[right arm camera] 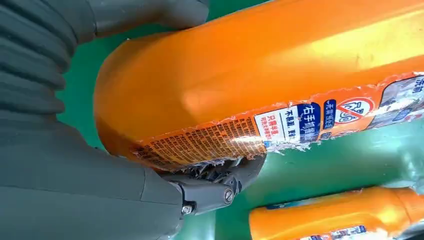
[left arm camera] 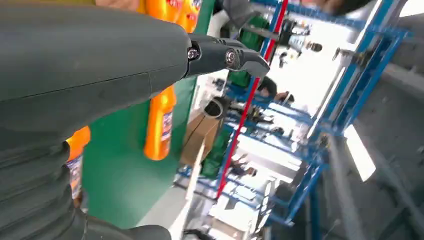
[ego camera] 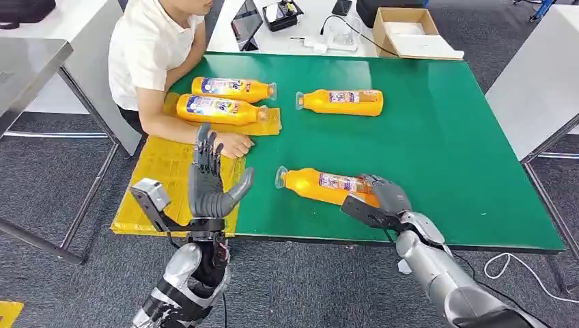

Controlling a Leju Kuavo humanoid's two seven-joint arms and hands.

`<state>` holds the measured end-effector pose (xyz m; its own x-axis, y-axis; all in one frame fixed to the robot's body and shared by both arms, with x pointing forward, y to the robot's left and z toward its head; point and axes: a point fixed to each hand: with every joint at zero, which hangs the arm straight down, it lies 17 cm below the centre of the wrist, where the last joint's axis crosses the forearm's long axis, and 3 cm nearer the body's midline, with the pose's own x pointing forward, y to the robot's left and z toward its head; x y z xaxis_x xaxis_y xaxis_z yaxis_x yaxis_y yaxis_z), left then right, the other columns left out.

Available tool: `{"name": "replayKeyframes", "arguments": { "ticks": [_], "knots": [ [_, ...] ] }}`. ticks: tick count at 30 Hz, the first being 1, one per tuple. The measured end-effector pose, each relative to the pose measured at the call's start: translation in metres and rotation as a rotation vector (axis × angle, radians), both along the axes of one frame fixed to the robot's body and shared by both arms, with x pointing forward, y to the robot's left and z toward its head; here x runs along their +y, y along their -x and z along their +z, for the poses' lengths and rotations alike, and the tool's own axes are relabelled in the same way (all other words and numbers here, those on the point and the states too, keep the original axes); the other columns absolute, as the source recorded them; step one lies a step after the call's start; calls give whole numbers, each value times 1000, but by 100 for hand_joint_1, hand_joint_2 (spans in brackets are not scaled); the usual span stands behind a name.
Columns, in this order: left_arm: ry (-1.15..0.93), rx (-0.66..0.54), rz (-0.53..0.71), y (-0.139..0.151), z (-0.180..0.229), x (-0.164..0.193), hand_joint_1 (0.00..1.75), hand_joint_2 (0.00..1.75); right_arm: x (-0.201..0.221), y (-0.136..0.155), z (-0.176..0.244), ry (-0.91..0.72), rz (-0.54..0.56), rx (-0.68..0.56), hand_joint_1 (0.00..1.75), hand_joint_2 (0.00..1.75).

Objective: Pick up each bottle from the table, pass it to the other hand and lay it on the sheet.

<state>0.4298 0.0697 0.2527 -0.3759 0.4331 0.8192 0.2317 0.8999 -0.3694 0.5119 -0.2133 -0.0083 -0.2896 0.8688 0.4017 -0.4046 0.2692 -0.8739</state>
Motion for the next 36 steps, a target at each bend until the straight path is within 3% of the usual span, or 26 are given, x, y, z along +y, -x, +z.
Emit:
{"name": "replayKeyframes", "arguments": {
  "ticks": [27,36],
  "knots": [
    [58,-12,40,5,10,21,0,175,0,2,0,-20,-17,-2,175,175],
    [56,5,56,20,-4,25,0,175,19,18,32,-339,-75,-137,175,175]
  ]
}}
